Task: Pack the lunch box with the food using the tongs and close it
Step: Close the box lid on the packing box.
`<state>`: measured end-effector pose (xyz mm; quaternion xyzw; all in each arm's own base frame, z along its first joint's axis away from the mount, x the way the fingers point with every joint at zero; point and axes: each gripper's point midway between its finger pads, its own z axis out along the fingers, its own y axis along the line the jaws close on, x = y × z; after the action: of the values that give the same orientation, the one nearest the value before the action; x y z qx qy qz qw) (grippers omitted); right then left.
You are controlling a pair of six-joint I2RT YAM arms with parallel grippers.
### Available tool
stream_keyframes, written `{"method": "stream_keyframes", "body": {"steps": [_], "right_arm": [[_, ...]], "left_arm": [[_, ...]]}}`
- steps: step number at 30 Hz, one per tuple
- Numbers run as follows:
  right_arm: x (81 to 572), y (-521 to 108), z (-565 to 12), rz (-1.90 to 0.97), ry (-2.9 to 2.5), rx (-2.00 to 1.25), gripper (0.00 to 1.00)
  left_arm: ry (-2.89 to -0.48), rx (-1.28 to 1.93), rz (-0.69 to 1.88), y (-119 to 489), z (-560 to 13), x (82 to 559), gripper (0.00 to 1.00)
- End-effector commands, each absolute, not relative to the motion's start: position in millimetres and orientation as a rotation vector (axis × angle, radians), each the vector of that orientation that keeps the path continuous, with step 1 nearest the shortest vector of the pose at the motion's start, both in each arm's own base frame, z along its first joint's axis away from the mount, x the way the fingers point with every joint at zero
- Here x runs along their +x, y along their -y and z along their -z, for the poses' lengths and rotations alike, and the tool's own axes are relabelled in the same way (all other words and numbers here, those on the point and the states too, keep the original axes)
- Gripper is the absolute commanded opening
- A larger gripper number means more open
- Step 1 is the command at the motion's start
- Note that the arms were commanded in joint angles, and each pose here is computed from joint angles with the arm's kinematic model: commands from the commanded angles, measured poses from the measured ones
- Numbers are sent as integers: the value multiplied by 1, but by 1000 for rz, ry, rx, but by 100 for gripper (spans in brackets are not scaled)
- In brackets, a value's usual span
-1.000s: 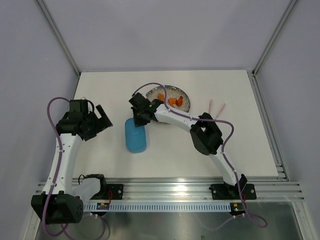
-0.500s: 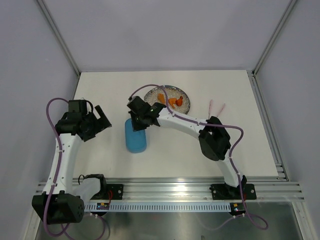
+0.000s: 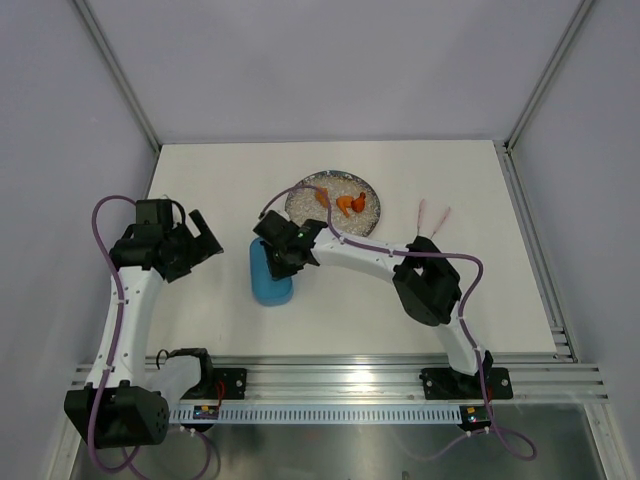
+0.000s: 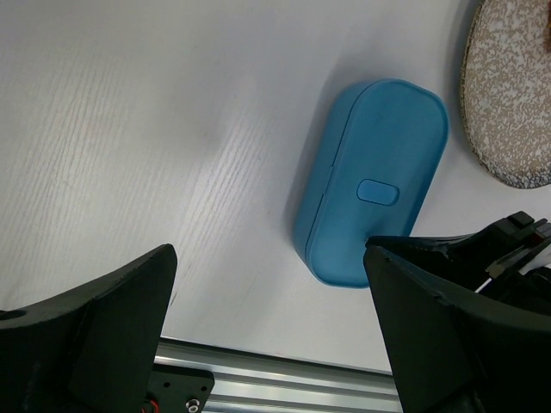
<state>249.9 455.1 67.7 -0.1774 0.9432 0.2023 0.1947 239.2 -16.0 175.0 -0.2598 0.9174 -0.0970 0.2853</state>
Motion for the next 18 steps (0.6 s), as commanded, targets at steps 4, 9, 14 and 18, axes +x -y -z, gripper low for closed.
{"method": "stream_keyframes", "body": {"steps": [4,9,14,18], "right_arm": [[303,-455,-145,-590,-2464,-403,4],[332,-457,-145,-596,-2464,-366,6],[343,-468,-104,-582,-2531,-376,7],[334,-466,-54,-533,-2639,-369,7]], "left_arm": [[-2404,-691,297,18,-180,250,95],[-2410,-690,294,18,-178,249,95],[-2421,-693,318,21,-173,249,95],[-2430,-688,335,24,-170,249,95]]}}
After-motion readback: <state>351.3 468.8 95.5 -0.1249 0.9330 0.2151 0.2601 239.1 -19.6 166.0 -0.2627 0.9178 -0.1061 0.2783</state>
